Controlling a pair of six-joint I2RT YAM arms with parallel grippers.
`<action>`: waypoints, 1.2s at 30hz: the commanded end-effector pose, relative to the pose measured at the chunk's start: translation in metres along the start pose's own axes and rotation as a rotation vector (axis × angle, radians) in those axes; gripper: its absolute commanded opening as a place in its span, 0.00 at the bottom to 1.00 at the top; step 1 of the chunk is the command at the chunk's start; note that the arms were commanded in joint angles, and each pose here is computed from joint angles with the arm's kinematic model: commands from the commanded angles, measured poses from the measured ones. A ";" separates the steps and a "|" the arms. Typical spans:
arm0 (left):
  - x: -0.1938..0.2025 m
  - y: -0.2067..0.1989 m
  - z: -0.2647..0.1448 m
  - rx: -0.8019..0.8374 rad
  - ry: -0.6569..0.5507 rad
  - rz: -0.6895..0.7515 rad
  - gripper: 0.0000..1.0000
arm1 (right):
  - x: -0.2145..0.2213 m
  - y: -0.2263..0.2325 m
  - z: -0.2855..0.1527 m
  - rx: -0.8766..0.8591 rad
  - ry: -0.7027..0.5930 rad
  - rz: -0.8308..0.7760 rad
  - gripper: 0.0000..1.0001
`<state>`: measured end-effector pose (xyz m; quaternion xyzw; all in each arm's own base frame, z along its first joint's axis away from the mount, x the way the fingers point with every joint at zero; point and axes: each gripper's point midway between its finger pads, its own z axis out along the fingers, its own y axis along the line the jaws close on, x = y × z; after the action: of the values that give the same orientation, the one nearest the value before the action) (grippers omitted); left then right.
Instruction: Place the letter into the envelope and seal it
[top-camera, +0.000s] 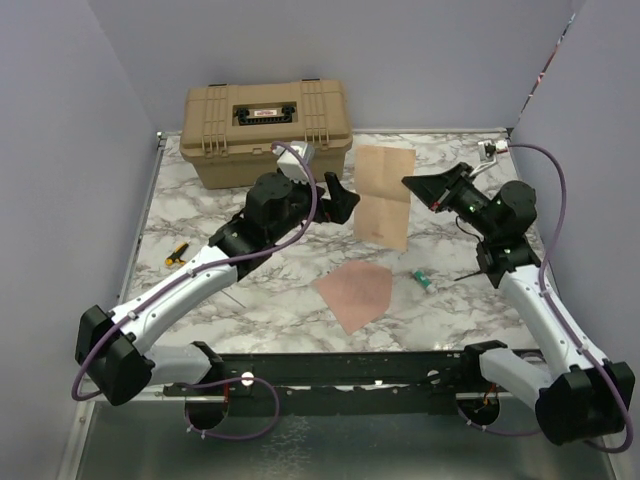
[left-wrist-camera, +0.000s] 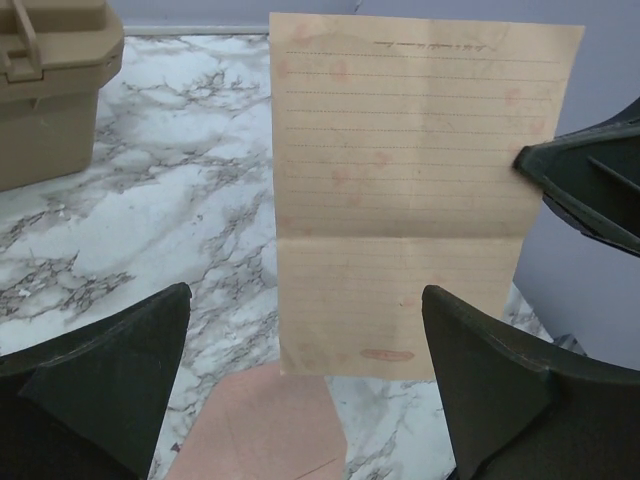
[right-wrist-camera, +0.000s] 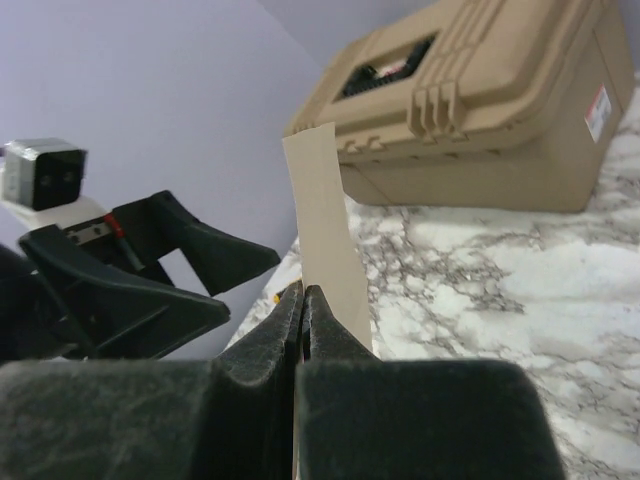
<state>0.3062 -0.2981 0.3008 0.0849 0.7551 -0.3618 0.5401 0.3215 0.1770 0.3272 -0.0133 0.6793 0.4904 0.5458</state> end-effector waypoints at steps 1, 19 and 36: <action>-0.013 -0.021 -0.001 0.101 0.041 0.013 0.99 | -0.033 0.031 -0.010 -0.022 -0.102 0.005 0.00; -0.052 -0.032 -0.012 0.371 0.104 -0.142 0.99 | -0.068 0.101 -0.016 -0.256 -0.141 0.083 0.00; -0.101 -0.076 -0.049 0.669 -0.031 -0.278 0.80 | -0.093 0.142 -0.026 -0.371 -0.175 0.077 0.00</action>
<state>0.2945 -0.2986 0.4028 0.1176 0.6436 -0.6167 0.4377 0.2749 0.1819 0.4639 -0.0209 0.5533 0.6096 0.5673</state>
